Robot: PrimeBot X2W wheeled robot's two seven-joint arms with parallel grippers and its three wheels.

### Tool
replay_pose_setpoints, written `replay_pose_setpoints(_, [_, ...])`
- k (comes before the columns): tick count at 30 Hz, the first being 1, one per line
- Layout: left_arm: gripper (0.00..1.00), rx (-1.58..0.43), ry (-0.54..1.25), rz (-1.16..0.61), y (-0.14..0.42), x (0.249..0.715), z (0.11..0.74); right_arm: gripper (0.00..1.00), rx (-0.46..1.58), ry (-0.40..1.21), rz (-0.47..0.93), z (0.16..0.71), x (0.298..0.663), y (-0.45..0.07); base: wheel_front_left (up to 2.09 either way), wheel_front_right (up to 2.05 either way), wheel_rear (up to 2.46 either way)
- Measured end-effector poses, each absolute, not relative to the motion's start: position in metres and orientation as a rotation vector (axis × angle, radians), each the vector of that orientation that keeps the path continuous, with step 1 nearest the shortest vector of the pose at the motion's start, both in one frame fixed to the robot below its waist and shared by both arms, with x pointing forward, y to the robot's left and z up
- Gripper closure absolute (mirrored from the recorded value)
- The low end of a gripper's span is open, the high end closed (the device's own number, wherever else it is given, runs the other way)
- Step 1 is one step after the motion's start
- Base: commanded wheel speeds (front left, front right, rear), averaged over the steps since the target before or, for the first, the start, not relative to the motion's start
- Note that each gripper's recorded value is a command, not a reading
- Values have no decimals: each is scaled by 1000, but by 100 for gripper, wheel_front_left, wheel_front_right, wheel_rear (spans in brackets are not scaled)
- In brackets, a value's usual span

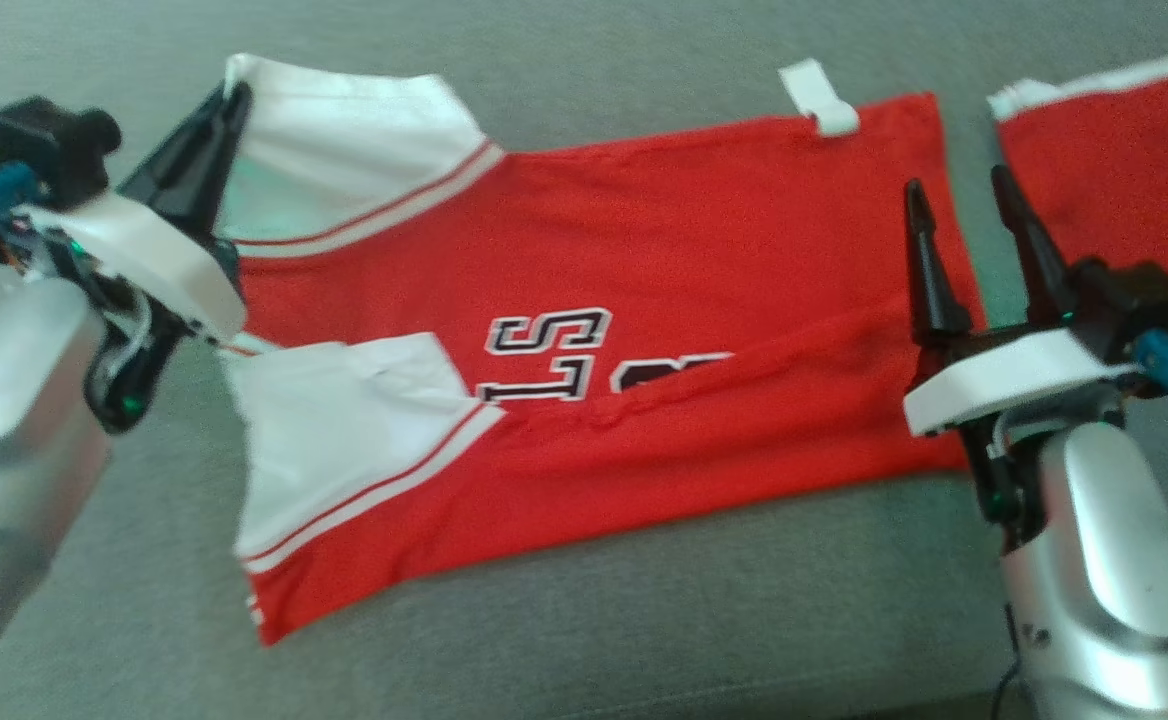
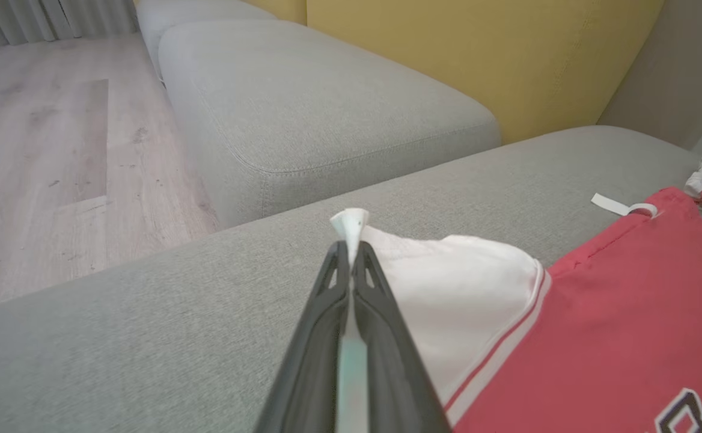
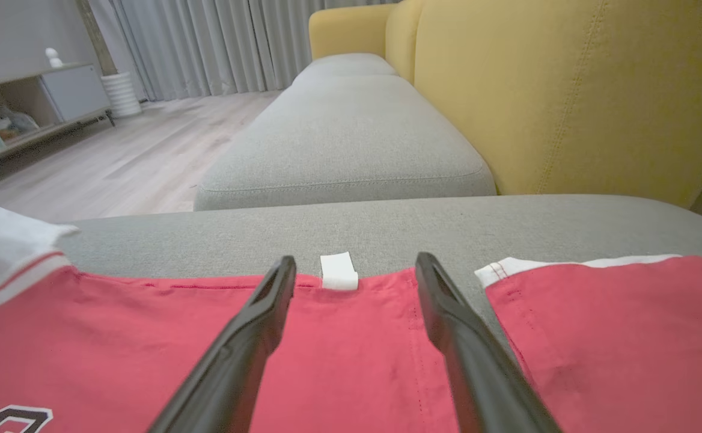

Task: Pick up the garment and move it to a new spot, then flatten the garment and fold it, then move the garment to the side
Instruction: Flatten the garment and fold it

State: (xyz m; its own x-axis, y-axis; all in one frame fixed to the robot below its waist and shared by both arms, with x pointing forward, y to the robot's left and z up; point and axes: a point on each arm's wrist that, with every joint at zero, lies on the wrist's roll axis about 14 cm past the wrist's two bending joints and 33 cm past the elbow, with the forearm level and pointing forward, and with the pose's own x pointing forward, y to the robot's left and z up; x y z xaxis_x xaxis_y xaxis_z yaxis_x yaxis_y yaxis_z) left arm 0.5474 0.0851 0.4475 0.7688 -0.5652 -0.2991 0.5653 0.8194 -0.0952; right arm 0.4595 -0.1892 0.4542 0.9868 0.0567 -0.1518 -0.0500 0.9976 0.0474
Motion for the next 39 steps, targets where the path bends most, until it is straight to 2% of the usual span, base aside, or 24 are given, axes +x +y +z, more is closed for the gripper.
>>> replay_pose_setpoints(6, [100,-11,275,-592,101,518,469,0,9,211,88,466,482,-180,0,0,0])
replay_pose_setpoints(11, [100,12,302,-594,111,482,466,0,-82,322,136,463,510,-177,0,0,0])
replay_pose_setpoints(15, [100,17,315,-597,112,466,464,0,-149,476,138,441,525,-187,0,0,0])
replay_pose_setpoints(20, [100,22,339,-615,108,459,457,0,-246,677,135,396,521,-204,0,0,0])
replay_pose_setpoints(27, [100,13,365,-614,109,458,448,0,-394,767,180,373,529,-208,0,0,0])
replay_pose_setpoints(28, [100,13,368,-614,109,458,446,11,-400,768,189,373,532,-206,0,0,0])
replay_pose_setpoints(29, [100,12,373,-614,108,458,445,78,-390,768,197,372,534,-203,0,0,0])
replay_pose_setpoints(30, [100,13,377,-614,108,459,444,100,-390,775,208,370,534,-200,0,0,0])
replay_pose_setpoints(33, [100,21,369,-613,109,463,447,100,-403,758,241,368,533,-194,0,0,0])
replay_pose_setpoints(39, [100,44,352,-590,115,474,452,100,-344,649,220,393,540,-201,0,0,0])
